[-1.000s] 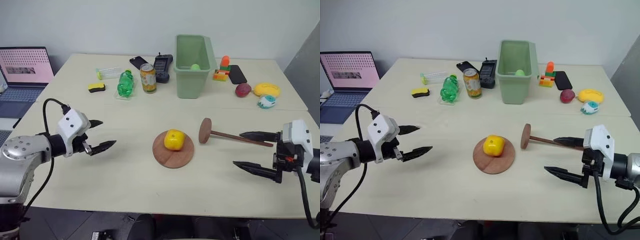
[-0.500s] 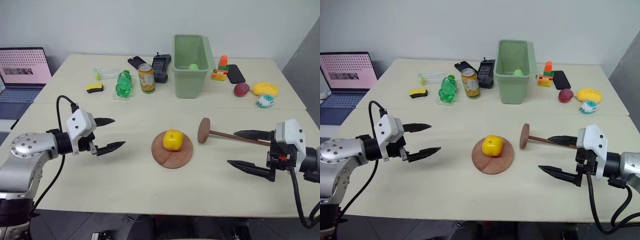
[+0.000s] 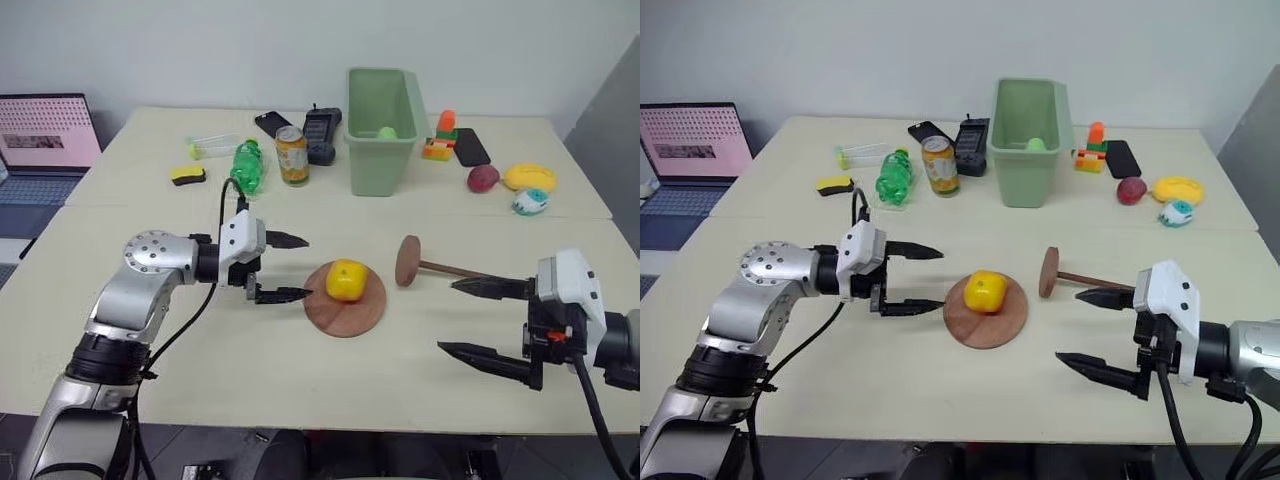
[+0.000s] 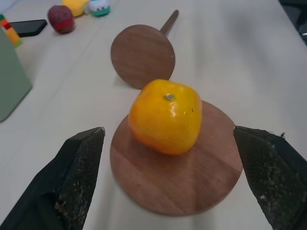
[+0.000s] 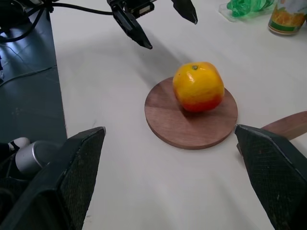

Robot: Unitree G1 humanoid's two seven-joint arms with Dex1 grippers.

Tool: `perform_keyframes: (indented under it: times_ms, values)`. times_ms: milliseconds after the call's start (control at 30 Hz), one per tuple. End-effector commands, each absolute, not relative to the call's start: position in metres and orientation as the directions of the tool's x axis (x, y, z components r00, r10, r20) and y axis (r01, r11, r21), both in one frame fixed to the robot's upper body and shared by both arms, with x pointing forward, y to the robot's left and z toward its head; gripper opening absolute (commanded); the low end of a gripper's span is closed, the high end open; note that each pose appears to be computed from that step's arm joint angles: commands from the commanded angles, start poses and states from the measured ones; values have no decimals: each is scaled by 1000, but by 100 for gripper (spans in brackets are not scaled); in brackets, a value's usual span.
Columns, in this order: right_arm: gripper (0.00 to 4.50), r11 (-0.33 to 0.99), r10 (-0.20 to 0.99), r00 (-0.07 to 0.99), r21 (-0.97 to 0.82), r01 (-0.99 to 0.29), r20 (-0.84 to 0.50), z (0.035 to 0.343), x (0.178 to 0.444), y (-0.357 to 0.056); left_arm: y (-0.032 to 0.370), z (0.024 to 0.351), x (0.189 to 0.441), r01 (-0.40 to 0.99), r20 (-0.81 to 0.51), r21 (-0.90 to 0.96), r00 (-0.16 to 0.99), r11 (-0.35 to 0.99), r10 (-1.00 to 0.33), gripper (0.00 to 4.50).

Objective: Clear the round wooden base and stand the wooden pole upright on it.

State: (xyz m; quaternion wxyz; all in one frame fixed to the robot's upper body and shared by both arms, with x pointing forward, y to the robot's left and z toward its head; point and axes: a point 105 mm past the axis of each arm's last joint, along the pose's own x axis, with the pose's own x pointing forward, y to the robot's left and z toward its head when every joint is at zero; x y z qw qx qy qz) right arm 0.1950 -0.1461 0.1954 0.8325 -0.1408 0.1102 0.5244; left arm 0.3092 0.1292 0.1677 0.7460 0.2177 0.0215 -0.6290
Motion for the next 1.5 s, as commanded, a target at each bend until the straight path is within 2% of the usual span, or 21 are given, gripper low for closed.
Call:
perform_keyframes:
  times_ms: [33, 300, 500, 933, 1133, 1333, 1400, 1433, 1500]
  values:
    - [450, 410, 840, 435, -147, -900, -324, 197, 187, -139, 106, 173, 316, 953, -304, 303, 106, 10, -947, 446]
    - [450, 426, 837, 452, -150, -892, -309, 195, 184, -135, 84, 154, 330, 950, -364, 305, 43, -75, -930, 446]
    - [450, 422, 840, 448, -151, -894, -305, 195, 183, -133, 73, 145, 343, 946, -384, 315, 60, -70, -921, 446]
    - [450, 412, 848, 441, -156, -898, -294, 195, 183, -128, 55, 134, 348, 952, -376, 294, 38, -80, -926, 446]
    - [450, 412, 848, 443, -164, -896, -292, 196, 184, -127, 57, 136, 348, 957, -361, 282, 41, -68, -932, 356]
    - [450, 392, 855, 429, -180, -902, -291, 200, 188, -126, 85, 151, 357, 951, -304, 298, 174, 80, -937, 350]
    - [450, 369, 866, 410, -188, -910, -287, 203, 190, -124, 105, 163, 366, 930, -254, 304, 287, 205, -924, 349]
    - [450, 348, 876, 392, -192, -917, -283, 205, 192, -122, 128, 170, 376, 888, -220, 319, 409, 331, -886, 349]
    - [450, 325, 886, 371, -196, -925, -280, 208, 195, -120, 155, 178, 386, 823, -183, 332, 536, 461, -824, 349]
